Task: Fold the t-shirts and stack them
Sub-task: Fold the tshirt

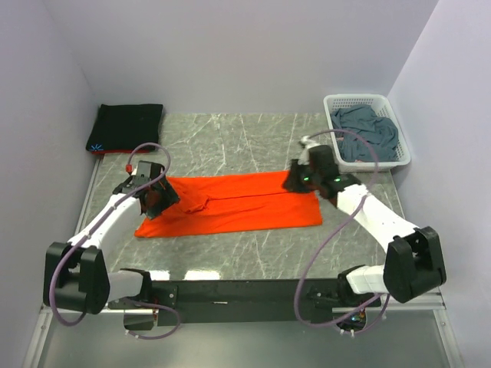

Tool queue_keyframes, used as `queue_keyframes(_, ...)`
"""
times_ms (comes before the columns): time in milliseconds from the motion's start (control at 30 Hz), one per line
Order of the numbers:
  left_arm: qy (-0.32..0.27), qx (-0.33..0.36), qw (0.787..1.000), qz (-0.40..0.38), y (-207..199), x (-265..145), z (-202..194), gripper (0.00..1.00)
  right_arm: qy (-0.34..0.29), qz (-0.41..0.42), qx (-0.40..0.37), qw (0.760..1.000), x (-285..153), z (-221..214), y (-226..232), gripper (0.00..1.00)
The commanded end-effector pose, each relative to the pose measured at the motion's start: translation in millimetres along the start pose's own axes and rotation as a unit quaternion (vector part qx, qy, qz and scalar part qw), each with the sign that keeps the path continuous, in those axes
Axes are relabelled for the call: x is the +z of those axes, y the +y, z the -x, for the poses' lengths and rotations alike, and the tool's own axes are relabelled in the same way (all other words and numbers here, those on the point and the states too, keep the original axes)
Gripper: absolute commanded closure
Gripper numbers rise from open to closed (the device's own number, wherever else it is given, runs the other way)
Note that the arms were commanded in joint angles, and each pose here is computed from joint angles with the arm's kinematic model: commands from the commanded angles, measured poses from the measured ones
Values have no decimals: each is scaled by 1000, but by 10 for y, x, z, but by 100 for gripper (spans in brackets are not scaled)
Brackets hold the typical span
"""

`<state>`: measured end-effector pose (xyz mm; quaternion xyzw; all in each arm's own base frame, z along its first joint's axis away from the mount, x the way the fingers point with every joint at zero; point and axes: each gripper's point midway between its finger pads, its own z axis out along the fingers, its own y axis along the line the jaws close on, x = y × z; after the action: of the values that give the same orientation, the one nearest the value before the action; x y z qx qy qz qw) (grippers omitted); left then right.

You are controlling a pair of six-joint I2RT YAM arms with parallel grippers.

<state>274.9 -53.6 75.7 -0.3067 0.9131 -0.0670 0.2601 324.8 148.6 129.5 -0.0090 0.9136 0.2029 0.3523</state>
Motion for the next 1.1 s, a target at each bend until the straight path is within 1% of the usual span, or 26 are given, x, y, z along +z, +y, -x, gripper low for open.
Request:
queue_keyframes(0,-28,-22,999,-35,-238,-24,273,30,-10,101,-59,993,42,2,773,65)
queue_keyframes(67,-30,-24,999,-35,-273,34,340,31,-13,132,-81,988,71,-3,1073,65)
queue_keyframes(100,-31,-26,999,-35,-286,53,366,31,-10,140,-95,985,165,-40,1176,65)
queue_keyframes(133,-26,-28,999,-29,-278,106,374,30,-4,152,-122,981,193,-148,1369,65)
queue_keyframes(200,-33,-35,998,-29,-299,139,475,30,-1,161,-176,971,334,-197,1562,65)
queue_keyframes(233,-31,-36,999,-25,-294,187,498,30,-11,169,-205,964,337,-194,1781,64)
queue_keyframes(267,-32,-42,998,-21,-266,219,533,30,-11,171,-226,959,379,-220,1867,64)
queue_keyframes(300,-36,-45,998,-23,-273,247,579,30,0,167,-261,951,509,-320,1908,63)
queue_keyframes(333,-27,-46,998,-17,-253,317,565,30,-7,171,-281,944,517,-265,2052,63)
queue_keyframes(367,-28,-51,998,-18,-251,337,618,30,-6,172,-314,934,546,-341,2166,62)
queue_keyframes(400,-23,-53,998,-18,-252,365,626,31,9,167,-329,929,671,-448,2193,61)
queue_keyframes(433,-17,-53,998,-19,-272,411,644,31,4,171,-338,925,680,-406,2313,60)
queue_keyframes(467,-14,-52,998,-20,-287,432,648,31,5,176,-362,915,703,-483,2405,60)
queue_keyframes(500,-13,-51,998,-22,-304,444,656,33,14,174,-370,913,800,-558,2422,60)
queue_keyframes(567,-11,-49,998,-25,-351,476,692,34,9,183,-381,906,831,-547,2570,60)
queue_keyframes(600,-9,-48,999,-23,-350,498,689,36,23,180,-394,901,911,-664,2575,60)
queue_keyframes(633,-11,-48,998,-26,-375,496,721,37,18,186,-399,898,917,-633,2662,60)
queue_keyframes(800,-8,-46,999,-20,-392,581,754,46,43,196,-433,879,1081,-870,2764,60)
queue_keyframes(867,-5,-44,999,-20,-403,599,764,49,42,202,-440,874,1095,-871,2827,60)
queue_keyframes(900,-3,-45,999,-19,-403,624,757,53,52,202,-443,872,1137,-943,2815,60)
queue_keyframes(1000,2,-46,999,-22,-413,657,735,62,55,212,-449,866,1165,-988,2884,60)
queue_keyframes(1033,3,-47,999,-22,-410,668,725,63,54,215,-450,865,1175,-990,2912,59)
queue_keyframes(1067,4,-46,999,-22,-412,674,723,67,60,220,-454,862,1200,-1040,2922,59)
